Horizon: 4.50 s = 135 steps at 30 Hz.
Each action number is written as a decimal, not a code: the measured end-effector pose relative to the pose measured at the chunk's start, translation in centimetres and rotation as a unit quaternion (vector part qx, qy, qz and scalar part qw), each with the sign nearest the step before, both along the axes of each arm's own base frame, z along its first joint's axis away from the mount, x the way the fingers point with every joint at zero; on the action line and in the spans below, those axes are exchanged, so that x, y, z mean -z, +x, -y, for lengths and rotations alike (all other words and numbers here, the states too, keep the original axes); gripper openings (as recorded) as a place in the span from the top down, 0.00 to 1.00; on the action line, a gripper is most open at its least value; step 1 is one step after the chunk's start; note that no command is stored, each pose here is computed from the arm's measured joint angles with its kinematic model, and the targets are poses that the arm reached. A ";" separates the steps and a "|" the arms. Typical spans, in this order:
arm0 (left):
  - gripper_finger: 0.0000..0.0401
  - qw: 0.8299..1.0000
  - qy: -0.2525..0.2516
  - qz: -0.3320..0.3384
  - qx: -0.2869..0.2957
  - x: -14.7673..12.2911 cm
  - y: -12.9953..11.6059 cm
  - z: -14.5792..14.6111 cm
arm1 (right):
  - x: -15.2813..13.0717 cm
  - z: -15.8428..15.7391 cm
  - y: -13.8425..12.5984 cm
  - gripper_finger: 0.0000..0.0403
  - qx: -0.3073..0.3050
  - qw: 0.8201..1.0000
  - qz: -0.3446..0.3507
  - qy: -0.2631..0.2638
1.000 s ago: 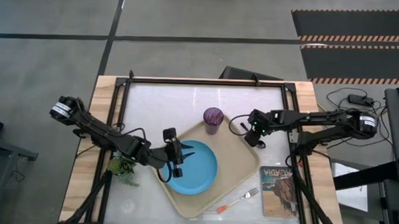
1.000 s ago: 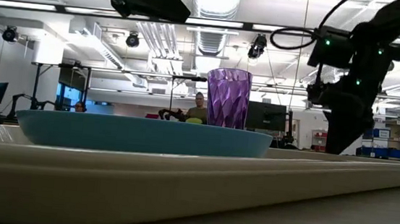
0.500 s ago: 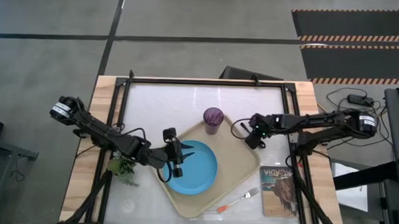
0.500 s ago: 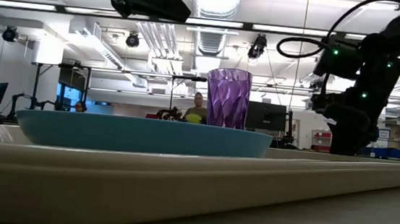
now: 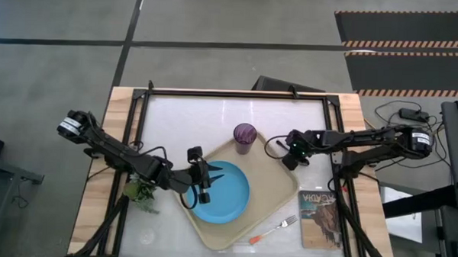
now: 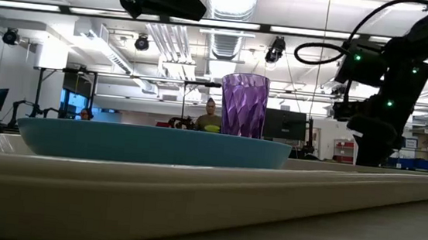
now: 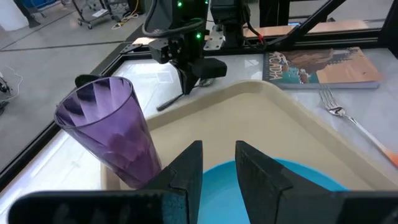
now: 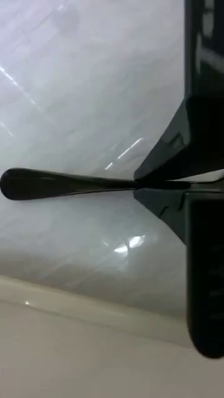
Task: Pick and place plate/cup/fork/spoon on tray
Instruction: Put the spoon beside the blue plate on the light brown tray
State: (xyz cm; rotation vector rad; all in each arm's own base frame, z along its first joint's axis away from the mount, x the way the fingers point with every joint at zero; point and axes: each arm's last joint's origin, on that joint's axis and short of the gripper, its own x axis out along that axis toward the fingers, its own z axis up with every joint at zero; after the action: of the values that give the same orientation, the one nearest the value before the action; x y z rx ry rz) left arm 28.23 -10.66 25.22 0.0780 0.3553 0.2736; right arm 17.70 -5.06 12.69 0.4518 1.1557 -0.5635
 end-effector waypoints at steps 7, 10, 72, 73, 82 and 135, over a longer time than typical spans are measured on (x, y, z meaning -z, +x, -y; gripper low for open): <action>0.81 1.000 0.001 -0.001 0.000 0.1 0.0 0.0 | -3.9 0.0 -0.2 0.98 0.000 1.000 0.011 -0.015; 0.81 1.000 0.001 -0.002 0.000 0.1 0.0 0.0 | -5.6 -0.1 -0.5 0.98 -0.004 1.000 0.018 -0.018; 0.81 0.996 0.007 0.085 0.017 -3.1 -6.2 -2.2 | -3.8 -10.7 13.1 0.98 -0.883 0.376 -0.247 -0.134; 0.81 0.996 0.007 0.085 0.017 -3.1 -6.2 -2.2 | -3.6 -10.7 13.2 0.98 -0.883 0.377 -0.247 -0.133; 0.81 0.996 0.008 0.084 0.017 -3.0 -6.2 -2.2 | -3.8 -10.8 13.8 0.87 -0.869 0.410 -0.226 -0.160; 0.81 0.997 0.014 0.077 0.019 -2.8 -6.2 -2.2 | -1.0 -8.1 8.9 0.98 0.105 0.989 0.048 -0.089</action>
State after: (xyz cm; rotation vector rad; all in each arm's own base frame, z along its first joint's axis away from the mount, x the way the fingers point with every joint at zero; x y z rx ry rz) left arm 22.02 -8.47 28.05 0.0900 0.1958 0.2455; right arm 26.60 3.09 13.72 0.4444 0.9621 -0.8134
